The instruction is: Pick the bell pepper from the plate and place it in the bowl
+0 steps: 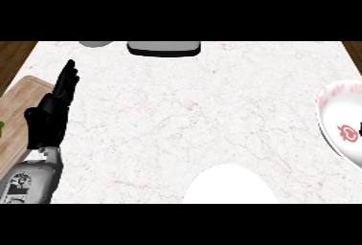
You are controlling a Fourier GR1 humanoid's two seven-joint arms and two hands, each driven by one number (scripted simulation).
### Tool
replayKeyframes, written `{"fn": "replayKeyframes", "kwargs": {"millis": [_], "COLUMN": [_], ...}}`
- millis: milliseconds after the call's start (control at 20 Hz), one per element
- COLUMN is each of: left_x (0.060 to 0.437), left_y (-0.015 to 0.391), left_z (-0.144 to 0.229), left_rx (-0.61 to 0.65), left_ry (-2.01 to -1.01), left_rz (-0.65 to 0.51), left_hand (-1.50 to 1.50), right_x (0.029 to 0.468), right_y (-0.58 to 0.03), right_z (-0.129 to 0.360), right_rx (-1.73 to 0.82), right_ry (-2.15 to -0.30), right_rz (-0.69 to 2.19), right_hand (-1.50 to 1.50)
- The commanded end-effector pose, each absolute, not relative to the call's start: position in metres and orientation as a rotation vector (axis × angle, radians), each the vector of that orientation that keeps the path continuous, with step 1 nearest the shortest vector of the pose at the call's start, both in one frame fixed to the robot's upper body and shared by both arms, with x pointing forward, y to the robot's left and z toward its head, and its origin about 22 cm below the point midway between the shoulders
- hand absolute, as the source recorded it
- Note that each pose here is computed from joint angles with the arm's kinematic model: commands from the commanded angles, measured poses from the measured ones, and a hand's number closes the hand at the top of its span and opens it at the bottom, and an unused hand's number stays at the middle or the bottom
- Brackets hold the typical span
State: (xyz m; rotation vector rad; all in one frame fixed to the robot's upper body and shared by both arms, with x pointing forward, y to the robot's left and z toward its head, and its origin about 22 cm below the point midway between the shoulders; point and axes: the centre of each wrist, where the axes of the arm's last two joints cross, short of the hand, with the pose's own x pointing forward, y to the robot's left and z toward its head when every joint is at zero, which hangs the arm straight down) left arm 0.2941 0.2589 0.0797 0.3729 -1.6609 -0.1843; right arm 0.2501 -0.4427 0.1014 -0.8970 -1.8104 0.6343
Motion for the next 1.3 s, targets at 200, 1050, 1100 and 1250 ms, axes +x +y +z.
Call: {"fn": "replayKeyframes", "kwargs": {"millis": [200,1050,1100,1250], "left_x": [0.290,0.293,0.288,0.294], "left_y": [0.248,0.260,0.262,0.251], "left_z": [0.071,0.085,0.072,0.075], "left_rx": [0.362,0.360,0.377,0.353], "left_ry": [-1.666,-1.671,-1.671,-1.668], "left_rz": [-0.189,-0.179,-0.170,-0.183], "left_hand": [0.00,0.00,0.00,0.00], "right_x": [0.306,0.335,0.319,0.306], "right_y": [-0.471,-0.483,-0.508,-0.526], "right_z": [0.060,0.051,0.064,0.071], "right_rx": [-0.905,-0.494,-0.473,-0.420], "right_ry": [-1.720,-1.842,-1.818,-1.808], "right_rz": [0.586,0.346,0.346,0.292], "right_hand": [1.50,-1.50,-1.50,-1.50]}}
